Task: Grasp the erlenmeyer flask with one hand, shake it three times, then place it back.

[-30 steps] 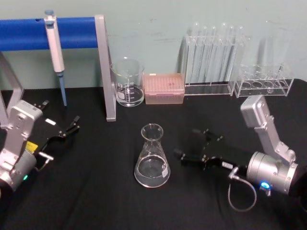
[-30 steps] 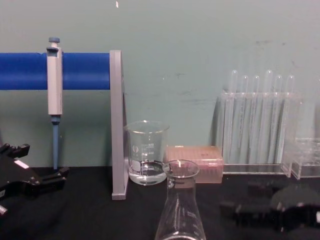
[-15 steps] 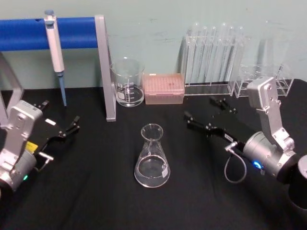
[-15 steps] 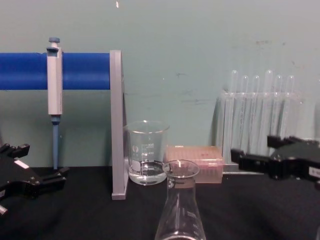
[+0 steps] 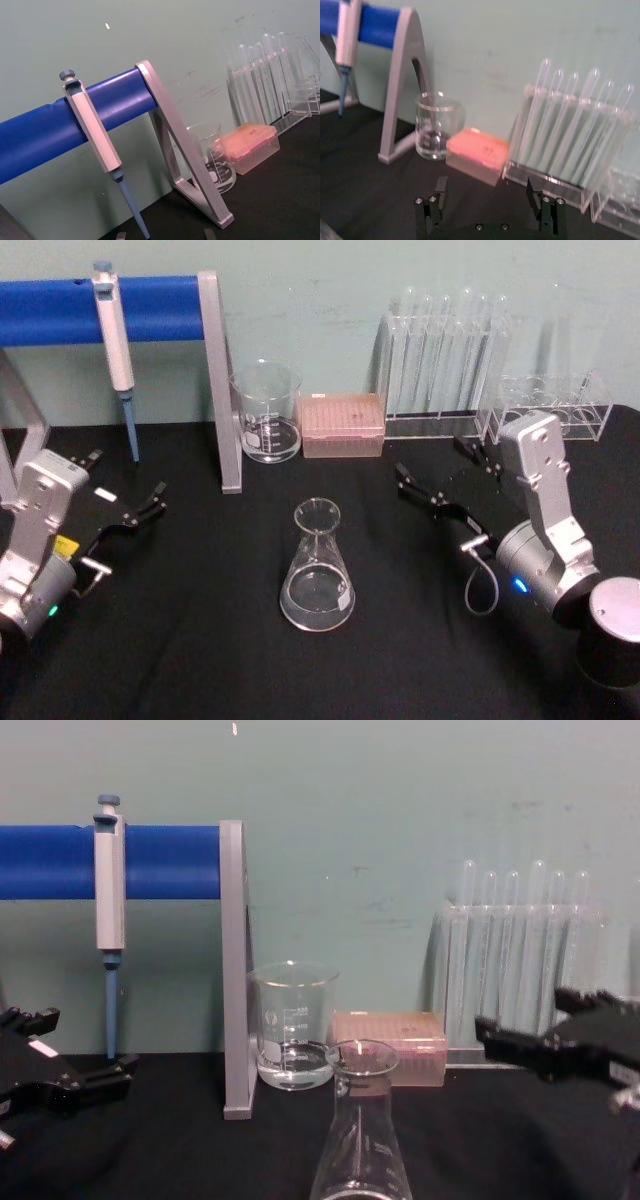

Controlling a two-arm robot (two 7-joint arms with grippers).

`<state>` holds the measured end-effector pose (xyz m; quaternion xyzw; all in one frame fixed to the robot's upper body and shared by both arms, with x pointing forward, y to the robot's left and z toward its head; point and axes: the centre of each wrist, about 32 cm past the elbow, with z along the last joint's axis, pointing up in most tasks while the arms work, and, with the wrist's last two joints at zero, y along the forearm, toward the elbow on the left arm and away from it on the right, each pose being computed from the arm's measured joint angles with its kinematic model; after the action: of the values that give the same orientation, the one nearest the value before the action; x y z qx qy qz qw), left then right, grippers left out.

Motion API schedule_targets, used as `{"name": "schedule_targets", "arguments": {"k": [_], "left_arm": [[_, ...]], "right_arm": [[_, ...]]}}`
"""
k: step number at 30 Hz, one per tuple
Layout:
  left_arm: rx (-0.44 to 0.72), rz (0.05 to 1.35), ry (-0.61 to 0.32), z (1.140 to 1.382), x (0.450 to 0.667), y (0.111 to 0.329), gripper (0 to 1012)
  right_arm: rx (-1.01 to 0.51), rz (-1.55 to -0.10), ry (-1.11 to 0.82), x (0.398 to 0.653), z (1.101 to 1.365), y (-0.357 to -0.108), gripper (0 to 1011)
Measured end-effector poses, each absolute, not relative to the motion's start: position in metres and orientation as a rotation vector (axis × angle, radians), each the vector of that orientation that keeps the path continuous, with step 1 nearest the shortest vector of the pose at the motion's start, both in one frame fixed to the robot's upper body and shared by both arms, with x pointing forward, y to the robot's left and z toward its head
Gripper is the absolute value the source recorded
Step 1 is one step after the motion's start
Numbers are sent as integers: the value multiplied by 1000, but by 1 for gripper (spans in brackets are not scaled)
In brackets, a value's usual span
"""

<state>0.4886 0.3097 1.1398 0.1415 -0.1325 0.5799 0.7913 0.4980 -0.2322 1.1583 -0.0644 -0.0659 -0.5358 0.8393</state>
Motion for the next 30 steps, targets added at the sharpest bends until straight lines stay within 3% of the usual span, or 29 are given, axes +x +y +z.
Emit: {"name": "schedule_targets", "arguments": {"k": [13,30], "left_arm": [[304,1248,-285,1140,489,310,1001],[304,1248,-285,1140,489,310,1001]], "right_arm": [[-250,-1147,-77,500,1126,-236,1003],[-251,-1130,-71,503,1126,-237,1003]]}}
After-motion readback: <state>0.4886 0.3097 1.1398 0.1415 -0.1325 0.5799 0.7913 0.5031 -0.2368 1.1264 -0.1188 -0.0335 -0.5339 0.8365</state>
